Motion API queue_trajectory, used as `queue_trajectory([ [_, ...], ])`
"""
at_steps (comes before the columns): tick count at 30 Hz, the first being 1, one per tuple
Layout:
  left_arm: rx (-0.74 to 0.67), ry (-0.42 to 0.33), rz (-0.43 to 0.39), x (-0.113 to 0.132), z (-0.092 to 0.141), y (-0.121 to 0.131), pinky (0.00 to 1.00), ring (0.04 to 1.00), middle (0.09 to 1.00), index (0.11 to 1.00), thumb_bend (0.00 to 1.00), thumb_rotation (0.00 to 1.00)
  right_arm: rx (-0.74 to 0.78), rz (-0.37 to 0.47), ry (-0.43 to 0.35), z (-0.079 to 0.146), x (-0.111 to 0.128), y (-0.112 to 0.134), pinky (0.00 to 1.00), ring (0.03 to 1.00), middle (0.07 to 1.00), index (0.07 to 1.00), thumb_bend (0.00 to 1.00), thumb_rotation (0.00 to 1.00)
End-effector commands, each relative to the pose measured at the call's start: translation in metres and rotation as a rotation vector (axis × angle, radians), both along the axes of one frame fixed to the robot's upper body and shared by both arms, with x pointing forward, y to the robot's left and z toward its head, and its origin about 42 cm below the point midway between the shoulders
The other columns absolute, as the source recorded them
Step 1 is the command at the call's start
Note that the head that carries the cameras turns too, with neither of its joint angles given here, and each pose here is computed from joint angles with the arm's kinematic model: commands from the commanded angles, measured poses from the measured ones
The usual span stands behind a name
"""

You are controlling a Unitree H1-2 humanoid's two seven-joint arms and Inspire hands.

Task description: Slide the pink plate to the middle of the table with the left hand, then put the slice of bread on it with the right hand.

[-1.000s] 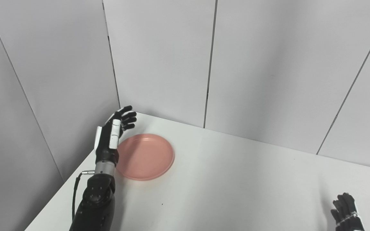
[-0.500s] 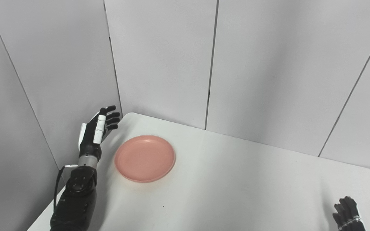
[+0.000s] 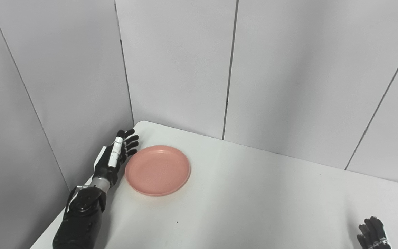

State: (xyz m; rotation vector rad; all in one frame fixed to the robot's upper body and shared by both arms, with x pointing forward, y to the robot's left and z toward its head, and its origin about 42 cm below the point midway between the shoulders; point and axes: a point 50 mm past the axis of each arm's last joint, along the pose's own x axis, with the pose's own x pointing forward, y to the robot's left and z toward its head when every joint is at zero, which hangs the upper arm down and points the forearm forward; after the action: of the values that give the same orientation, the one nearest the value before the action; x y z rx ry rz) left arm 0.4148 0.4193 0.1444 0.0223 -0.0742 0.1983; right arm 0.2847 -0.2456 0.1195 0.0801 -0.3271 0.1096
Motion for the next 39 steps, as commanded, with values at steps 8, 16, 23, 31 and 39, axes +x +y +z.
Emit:
queue_trajectory([
  [8,-0.044,-0.042,-0.052,0.003,-0.007,-0.018,0.86,0.87,0.851,0.823,0.9,1.0,-0.008,0.001,0.003,0.001,-0.003,-0.004,1.0,0.974,0.965,0.956,0.82,0.92],
  [16,-0.062,-0.051,-0.113,-0.004,-0.013,-0.046,0.84,0.861,0.852,0.831,0.9,1.0,-0.007,-0.01,0.008,0.0,-0.003,-0.005,1.0,0.967,0.961,0.954,0.81,0.92],
  [23,-0.108,-0.084,-0.183,-0.004,-0.018,-0.077,0.85,0.859,0.85,0.825,0.88,1.0,-0.006,-0.004,0.002,0.002,-0.003,-0.004,1.0,0.979,0.965,0.953,0.81,0.92],
  [31,-0.169,-0.092,-0.207,-0.004,-0.023,-0.108,0.86,0.864,0.856,0.83,0.9,1.0,-0.005,-0.01,0.0,0.005,-0.004,-0.002,1.0,0.994,0.978,0.966,0.82,0.91],
  [39,-0.155,-0.069,-0.251,-0.009,-0.026,-0.134,0.86,0.865,0.847,0.819,0.91,1.0,-0.044,0.003,-0.036,0.011,-0.002,0.005,1.0,1.0,0.998,0.996,0.82,0.98],
])
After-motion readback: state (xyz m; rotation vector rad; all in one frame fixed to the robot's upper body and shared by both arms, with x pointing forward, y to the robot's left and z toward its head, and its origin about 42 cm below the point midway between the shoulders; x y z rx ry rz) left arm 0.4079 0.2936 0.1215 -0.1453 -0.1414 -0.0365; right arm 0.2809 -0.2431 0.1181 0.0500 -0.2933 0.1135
